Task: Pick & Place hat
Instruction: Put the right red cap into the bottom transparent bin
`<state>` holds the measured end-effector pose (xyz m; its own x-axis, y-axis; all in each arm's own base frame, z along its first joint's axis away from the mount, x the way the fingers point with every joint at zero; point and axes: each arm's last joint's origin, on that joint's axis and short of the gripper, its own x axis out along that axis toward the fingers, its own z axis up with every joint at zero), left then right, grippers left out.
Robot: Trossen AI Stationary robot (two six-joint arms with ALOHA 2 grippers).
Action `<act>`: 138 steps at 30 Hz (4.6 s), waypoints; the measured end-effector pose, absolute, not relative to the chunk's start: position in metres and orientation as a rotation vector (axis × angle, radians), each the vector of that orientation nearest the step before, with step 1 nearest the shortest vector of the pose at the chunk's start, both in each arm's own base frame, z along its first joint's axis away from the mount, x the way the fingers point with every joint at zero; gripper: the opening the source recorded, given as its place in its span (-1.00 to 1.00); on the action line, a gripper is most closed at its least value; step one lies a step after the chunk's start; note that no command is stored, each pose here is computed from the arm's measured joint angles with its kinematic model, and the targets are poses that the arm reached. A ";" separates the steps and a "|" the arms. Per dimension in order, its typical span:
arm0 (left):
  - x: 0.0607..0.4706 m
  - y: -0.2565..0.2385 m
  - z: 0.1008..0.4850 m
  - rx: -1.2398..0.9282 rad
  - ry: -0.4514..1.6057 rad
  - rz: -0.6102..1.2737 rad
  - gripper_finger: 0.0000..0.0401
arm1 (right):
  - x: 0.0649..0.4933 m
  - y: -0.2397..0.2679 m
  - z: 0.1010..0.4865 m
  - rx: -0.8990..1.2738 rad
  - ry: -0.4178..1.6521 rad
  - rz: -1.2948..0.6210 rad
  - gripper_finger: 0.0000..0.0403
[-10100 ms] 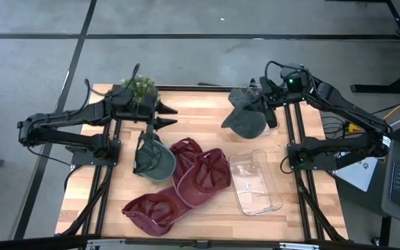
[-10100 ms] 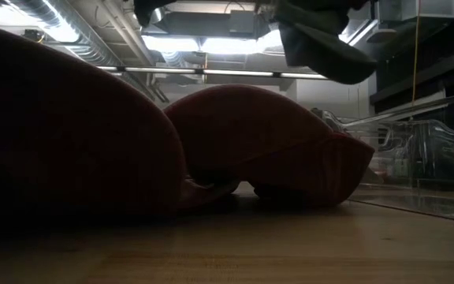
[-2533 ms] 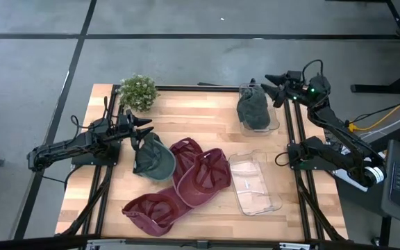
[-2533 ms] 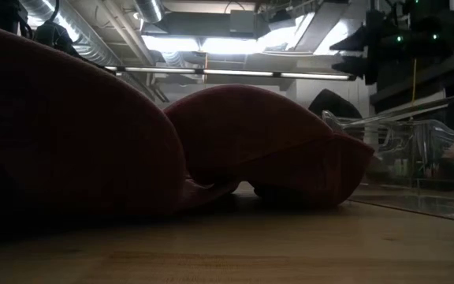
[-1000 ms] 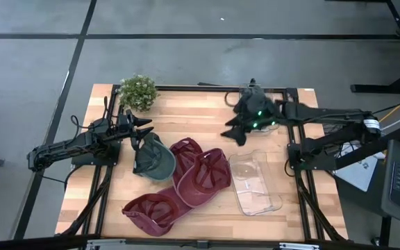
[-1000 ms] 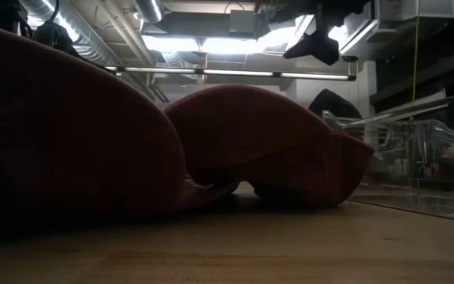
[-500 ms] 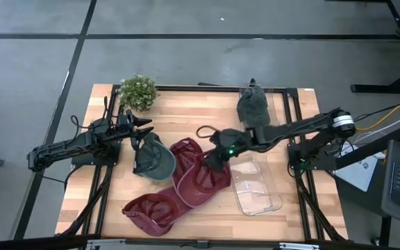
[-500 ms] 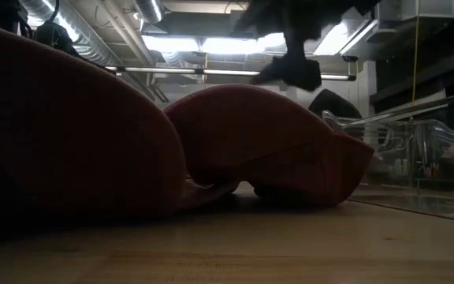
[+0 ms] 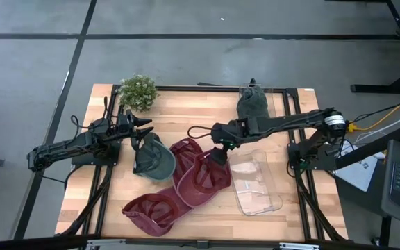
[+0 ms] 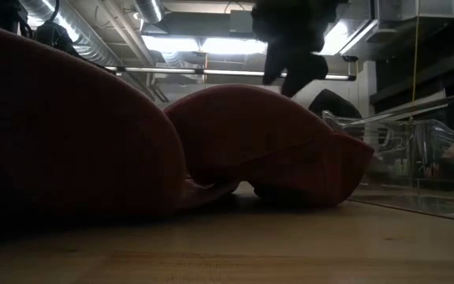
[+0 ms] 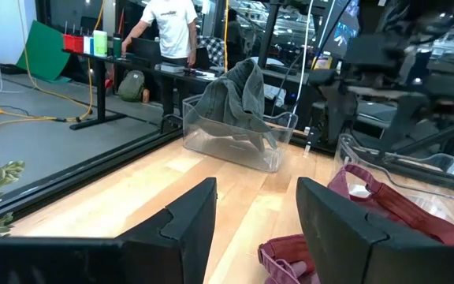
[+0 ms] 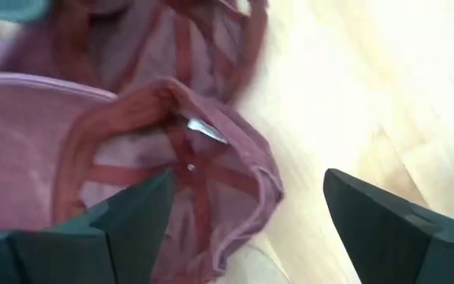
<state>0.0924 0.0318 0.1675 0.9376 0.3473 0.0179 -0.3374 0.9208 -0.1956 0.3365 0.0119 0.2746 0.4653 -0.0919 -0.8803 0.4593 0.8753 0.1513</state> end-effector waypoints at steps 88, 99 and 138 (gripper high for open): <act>0.199 0.069 0.320 -0.027 0.039 0.399 0.50 | 0.374 -0.101 0.434 0.216 0.463 -0.768 -1.00; 0.262 0.083 0.327 0.138 0.193 0.529 0.55 | 0.379 -0.115 0.422 0.280 0.486 -0.781 -1.00; 0.247 0.095 0.339 0.531 0.505 0.941 -0.98 | 0.370 -0.109 0.431 0.288 0.556 -0.453 -0.45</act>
